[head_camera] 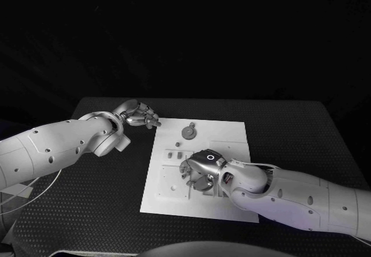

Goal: Assemble the parts on the task board

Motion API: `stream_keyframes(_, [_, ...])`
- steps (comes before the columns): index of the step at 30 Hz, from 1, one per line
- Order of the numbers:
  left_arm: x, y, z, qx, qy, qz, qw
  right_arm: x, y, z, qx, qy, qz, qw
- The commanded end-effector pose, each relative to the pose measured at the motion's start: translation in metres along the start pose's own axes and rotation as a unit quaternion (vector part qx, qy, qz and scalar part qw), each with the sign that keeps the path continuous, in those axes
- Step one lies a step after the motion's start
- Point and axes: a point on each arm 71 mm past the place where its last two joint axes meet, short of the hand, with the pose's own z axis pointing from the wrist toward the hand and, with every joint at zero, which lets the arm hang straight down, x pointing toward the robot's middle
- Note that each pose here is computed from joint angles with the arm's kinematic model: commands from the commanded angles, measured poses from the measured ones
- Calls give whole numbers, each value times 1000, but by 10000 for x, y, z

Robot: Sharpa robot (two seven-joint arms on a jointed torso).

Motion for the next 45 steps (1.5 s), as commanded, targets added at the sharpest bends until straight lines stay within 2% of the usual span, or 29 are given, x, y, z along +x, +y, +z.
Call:
stream_keyframes(1, [4, -18, 4, 5, 2, 0, 1000, -100, -18, -39, -1, -24, 1, 1000])
stream_keyframes(5, [-3, -13, 6, 5, 1, 1, 1000, -312, -93, -97, 6, -52, -3, 999])
stream_keyframes(12, [-5, -11, 4, 6, 1, 1, 1000, -633, -215, -219, 20, -85, -10, 996])
stream_keyframes(15, [-1, -15, 7, 6, 1, 1, 1000, -826, -380, -268, 48, -92, 18, 994])
stream_keyframes(19, [3, -18, 8, 7, 1, 1, 1000, -980, -567, -344, 69, -84, 4, 994])
stream_keyframes(30, [-4, -12, 6, 7, 1, 1, 1000, -929, -720, -505, 85, -15, -11, 996])
stream_keyframes(38, [-12, -5, -1, 6, 0, 1, 1000, -808, -807, -560, 103, 43, -26, 993])
stream_keyframes(45, [-8, -8, 0, 7, 1, 1, 1000, -724, -859, -538, 108, 50, -43, 992])
